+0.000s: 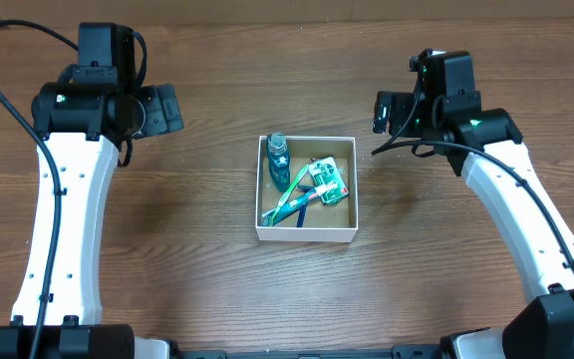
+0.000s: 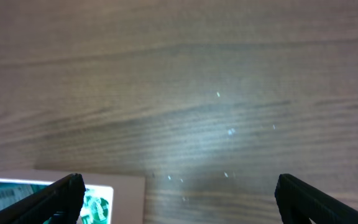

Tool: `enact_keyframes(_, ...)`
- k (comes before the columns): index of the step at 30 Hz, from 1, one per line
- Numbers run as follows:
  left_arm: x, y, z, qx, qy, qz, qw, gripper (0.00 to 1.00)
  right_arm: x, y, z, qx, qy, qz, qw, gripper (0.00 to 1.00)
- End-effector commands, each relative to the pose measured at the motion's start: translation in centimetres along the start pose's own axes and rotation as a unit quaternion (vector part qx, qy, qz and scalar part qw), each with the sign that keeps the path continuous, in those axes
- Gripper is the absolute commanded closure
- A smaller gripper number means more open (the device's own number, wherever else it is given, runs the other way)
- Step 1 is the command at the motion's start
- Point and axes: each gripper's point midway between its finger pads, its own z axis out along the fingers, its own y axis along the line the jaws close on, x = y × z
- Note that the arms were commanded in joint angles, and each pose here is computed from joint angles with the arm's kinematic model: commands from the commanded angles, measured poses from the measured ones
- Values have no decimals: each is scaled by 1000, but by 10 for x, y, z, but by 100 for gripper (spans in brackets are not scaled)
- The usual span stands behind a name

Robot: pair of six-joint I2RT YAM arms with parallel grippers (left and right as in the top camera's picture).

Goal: Pack container

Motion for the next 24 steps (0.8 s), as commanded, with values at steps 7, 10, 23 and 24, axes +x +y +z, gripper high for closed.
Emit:
enact_keyframes(7,17,0,-51,13,-41,4,999,0,-9,-10,-76,15,-54,49,997,0)
enact_keyframes(10,36,3,-72,30,-82,4,996,0,-11,-12,-109,13,-84,51,995,0)
enact_keyframes(23,176,56,-106,88,-231,-49,968,0,106,-41,-174,-8,-192,52,980,0)
enact_keyframes(24,179,57,-107,90,-237,-51,966,0,112,-43,-175,-9,-195,52,979,0)
